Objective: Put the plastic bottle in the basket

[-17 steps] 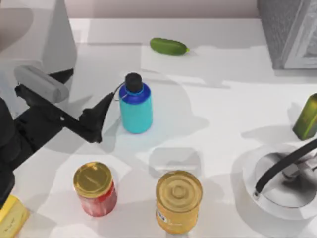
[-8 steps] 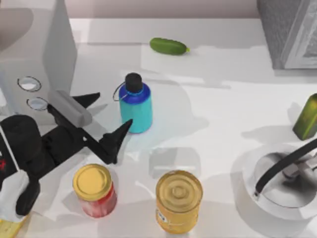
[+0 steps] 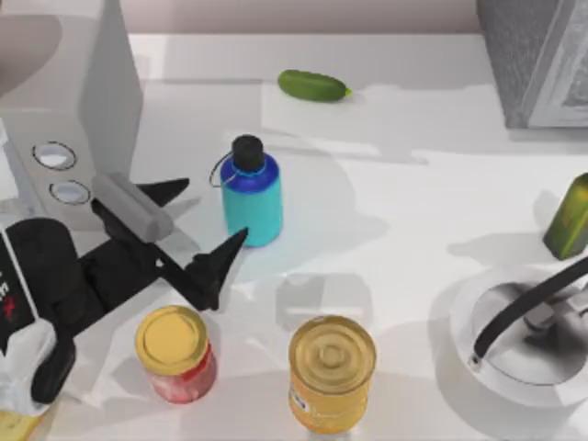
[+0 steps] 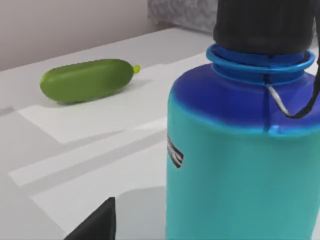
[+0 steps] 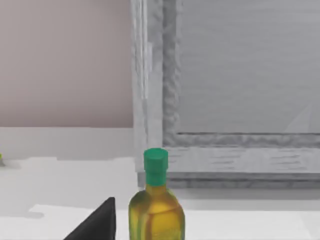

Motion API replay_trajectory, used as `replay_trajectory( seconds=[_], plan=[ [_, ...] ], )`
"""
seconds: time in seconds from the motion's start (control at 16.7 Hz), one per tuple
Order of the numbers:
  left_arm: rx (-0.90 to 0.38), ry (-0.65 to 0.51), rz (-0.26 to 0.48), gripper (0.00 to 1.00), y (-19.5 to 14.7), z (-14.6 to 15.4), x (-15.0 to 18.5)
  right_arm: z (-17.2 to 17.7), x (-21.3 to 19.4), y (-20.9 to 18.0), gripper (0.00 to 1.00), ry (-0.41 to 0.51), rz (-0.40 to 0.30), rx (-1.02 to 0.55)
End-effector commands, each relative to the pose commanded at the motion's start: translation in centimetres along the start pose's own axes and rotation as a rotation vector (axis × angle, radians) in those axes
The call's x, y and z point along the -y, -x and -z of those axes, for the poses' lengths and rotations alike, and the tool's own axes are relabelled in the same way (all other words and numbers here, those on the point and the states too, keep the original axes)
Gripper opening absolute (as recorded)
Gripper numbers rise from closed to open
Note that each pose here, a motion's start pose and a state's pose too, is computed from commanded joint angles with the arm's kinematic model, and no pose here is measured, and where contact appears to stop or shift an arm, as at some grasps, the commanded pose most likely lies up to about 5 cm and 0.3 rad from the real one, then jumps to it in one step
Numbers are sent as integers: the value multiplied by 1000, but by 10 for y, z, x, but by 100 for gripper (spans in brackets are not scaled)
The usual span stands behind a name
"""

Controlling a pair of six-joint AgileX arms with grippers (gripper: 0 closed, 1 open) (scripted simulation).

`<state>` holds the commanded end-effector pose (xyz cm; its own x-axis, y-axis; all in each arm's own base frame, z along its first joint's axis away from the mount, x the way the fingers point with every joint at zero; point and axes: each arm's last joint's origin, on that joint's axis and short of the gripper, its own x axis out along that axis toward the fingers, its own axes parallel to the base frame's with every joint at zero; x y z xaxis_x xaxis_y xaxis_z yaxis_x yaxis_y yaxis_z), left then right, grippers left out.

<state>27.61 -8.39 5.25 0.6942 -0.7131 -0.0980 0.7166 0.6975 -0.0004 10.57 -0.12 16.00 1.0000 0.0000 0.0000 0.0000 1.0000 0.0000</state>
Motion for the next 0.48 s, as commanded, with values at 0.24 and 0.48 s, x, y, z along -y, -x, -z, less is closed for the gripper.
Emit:
replay_trajectory(
  seconds=[0.24, 0.48],
  plan=[
    [-1, -3, 6, 100, -12, -8, -2, 0, 0, 0, 100, 0, 0, 0],
    [1, -2, 6, 100, -38, -11, -7, 0, 0, 0, 100, 0, 0, 0]
  ],
)
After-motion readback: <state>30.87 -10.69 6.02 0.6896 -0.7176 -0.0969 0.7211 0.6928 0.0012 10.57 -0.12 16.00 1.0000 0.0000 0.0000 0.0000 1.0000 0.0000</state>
